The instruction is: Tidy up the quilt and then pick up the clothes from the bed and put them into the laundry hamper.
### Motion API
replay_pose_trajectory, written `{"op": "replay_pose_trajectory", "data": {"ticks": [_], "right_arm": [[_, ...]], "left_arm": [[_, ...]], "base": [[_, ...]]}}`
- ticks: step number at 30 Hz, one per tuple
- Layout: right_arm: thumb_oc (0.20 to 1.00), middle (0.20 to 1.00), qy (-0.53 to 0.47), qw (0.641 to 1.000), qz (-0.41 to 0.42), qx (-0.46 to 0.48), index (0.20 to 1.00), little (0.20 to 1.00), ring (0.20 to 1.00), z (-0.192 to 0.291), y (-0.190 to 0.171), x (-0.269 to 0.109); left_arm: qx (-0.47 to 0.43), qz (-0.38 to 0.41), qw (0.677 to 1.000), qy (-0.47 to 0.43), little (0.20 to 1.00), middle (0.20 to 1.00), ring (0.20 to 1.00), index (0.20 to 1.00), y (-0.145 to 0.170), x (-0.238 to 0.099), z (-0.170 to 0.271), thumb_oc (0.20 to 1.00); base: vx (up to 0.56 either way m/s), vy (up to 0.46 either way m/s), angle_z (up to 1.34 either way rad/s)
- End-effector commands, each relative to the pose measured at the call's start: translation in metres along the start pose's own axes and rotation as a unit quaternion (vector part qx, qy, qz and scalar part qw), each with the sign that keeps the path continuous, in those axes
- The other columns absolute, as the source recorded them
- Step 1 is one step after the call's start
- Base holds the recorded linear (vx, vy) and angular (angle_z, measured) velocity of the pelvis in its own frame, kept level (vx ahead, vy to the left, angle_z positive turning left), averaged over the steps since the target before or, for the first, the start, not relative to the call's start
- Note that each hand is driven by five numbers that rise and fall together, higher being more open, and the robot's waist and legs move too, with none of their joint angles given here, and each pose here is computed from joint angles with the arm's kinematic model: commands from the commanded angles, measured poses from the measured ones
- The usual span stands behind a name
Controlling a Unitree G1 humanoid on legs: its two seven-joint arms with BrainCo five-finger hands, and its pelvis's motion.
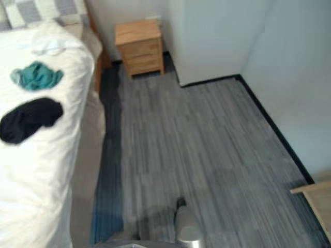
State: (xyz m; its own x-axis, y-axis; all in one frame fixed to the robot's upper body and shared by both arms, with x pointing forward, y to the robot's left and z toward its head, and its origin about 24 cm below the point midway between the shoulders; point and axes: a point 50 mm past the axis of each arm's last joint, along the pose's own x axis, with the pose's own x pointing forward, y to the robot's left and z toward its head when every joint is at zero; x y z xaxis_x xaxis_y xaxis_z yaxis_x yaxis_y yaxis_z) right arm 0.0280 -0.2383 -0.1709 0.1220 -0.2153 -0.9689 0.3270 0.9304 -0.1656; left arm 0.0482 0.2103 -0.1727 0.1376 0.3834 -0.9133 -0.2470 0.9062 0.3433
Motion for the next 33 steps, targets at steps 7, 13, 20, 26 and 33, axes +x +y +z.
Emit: {"op": "replay_pose_trajectory", "data": {"ticks": [7,13,20,26,33], "right_arm": [[1.0,1.0,-0.095,0.995,-0.01,-0.015,1.0,1.0,1.0,0.051,-0.026,-0.004],[1.0,1.0,-0.09,0.995,-0.016,-0.039,1.0,1.0,1.0,0.047,-0.027,-0.003],[1.0,1.0,-0.052,0.998,-0.012,-0.023,1.0,1.0,1.0,0.017,-0.015,-0.002],[1.0,1.0,-0.077,0.997,0.007,-0.016,1.0,1.0,1.0,0.025,0.004,-0.002],[1.0,1.0,-0.058,0.998,0.008,-0.024,1.0,1.0,1.0,0.015,0.01,-0.001]], "left_arm": [[-0.033,0.005,0.999,-0.031,1.0,1.0,1.0,1.0,0.011,0.003,0.015,1.0],[-0.056,-0.004,0.998,-0.011,1.0,1.0,1.0,1.0,0.012,0.002,0.003,1.0],[-0.021,0.011,0.999,-0.03,1.0,1.0,1.0,1.0,0.021,0.004,0.005,1.0],[-0.02,0.016,0.998,-0.056,1.0,1.0,1.0,1.0,0.031,0.007,0.032,1.0],[-0.014,0.03,0.999,-0.042,1.0,1.0,1.0,1.0,0.027,0.007,0.035,1.0]], "base": [[0.57,-0.016,0.27],[0.58,0.21,-0.09],[0.58,0.252,-0.21],[0.6,0.048,0.19],[0.65,-0.22,0.59]]}}
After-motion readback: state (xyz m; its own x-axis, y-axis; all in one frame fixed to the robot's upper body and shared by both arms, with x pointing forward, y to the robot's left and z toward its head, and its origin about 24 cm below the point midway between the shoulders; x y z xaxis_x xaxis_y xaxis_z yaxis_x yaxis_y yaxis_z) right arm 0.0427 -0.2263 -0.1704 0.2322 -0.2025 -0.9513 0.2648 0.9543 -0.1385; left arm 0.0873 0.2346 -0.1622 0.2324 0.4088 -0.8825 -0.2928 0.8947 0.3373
